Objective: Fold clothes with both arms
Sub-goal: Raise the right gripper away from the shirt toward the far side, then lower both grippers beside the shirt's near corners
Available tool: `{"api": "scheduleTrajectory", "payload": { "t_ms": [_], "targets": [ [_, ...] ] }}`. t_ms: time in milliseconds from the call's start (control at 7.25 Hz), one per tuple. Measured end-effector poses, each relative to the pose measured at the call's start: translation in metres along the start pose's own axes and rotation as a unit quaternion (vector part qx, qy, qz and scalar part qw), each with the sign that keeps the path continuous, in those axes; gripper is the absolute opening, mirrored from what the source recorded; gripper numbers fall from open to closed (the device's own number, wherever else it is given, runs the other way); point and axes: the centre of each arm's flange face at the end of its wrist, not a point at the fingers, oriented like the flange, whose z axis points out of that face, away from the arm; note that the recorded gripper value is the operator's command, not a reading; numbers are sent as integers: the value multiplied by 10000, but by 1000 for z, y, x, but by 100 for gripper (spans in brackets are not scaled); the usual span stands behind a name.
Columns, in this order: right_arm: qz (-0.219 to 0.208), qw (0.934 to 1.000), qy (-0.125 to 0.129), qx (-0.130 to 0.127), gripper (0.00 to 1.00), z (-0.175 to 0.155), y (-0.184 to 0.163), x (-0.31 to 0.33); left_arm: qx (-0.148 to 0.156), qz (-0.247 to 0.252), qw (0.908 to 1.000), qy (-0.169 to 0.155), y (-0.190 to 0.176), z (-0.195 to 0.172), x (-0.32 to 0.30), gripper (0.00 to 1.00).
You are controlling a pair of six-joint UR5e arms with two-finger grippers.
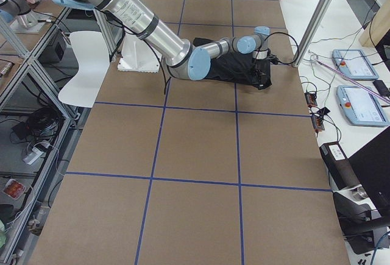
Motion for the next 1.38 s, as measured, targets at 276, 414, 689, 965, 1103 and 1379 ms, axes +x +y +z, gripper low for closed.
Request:
{"api": "scheduleTrajectory", "payload": {
  "t_ms": [276, 414, 689, 965, 1103, 1379],
  "targets": [
    [-166, 9998, 8, -66, 99, 5, 33, 46, 3, 21, 10000, 24, 0, 0, 5, 100],
    [-171, 9996, -133, -157, 99, -16, 39, 62, 12, 36, 10000, 37, 1, 0, 6, 100],
    [-137, 9963, -827, -209, 99, -80, 54, 64, 1, 111, 9999, 34, 9, 8, 8, 100],
    [179, 9865, -1622, -150, 99, -133, 115, 72, -122, 238, 9996, -15, 39, 39, 11, 100],
    [376, 9804, -1930, -134, 99, -149, 151, 79, -125, 274, 9995, 4, 51, 53, 6, 100],
    [905, 9671, -2378, -3, 99, -173, 194, 86, -52, 351, 9992, 164, 65, 83, -27, 100]
  ]
}}
